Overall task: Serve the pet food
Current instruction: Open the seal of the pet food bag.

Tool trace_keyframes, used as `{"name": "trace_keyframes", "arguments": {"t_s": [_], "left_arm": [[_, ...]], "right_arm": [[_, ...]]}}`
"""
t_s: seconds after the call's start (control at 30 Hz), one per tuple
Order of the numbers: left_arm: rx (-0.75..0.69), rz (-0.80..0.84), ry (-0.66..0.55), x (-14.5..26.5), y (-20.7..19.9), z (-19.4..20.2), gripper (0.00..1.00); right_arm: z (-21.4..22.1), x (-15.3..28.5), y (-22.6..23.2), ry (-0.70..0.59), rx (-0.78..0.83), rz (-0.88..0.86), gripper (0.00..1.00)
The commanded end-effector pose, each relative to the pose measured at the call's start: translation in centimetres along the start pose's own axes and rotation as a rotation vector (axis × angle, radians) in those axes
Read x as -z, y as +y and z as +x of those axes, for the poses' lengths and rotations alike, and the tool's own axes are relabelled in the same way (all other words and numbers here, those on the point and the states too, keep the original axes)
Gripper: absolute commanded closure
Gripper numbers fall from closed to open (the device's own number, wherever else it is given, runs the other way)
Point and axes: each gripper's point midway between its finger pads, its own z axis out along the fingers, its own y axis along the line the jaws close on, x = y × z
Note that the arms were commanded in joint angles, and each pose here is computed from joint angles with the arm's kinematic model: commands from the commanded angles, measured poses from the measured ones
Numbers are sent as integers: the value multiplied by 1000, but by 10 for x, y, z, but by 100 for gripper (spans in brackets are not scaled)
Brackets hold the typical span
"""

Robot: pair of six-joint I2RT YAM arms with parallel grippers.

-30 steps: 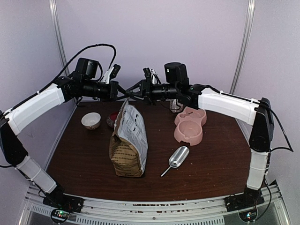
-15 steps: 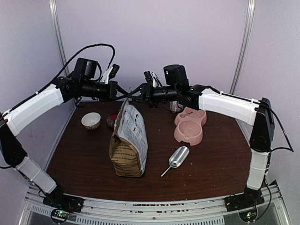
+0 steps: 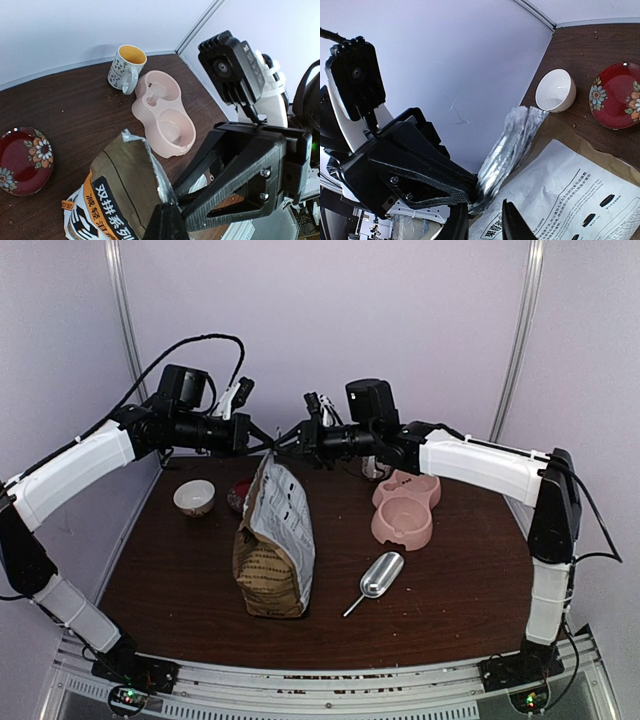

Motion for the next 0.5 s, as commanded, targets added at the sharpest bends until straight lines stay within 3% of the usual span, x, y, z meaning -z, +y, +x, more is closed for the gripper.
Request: {"name": "trace_keyframes", "arguments": {"t_s": [0.0, 0.27, 0.47], "left_arm": [[27, -22, 55, 1, 5, 18, 100], [31, -24, 56, 0, 5, 18, 100], [25, -38, 37, 5, 5, 14, 100]], "right_arm": [[-5, -3, 8, -6, 18, -36, 80], [-4, -3, 13, -5, 36, -68, 100], [0, -3, 10, 9, 63, -60, 100]]}}
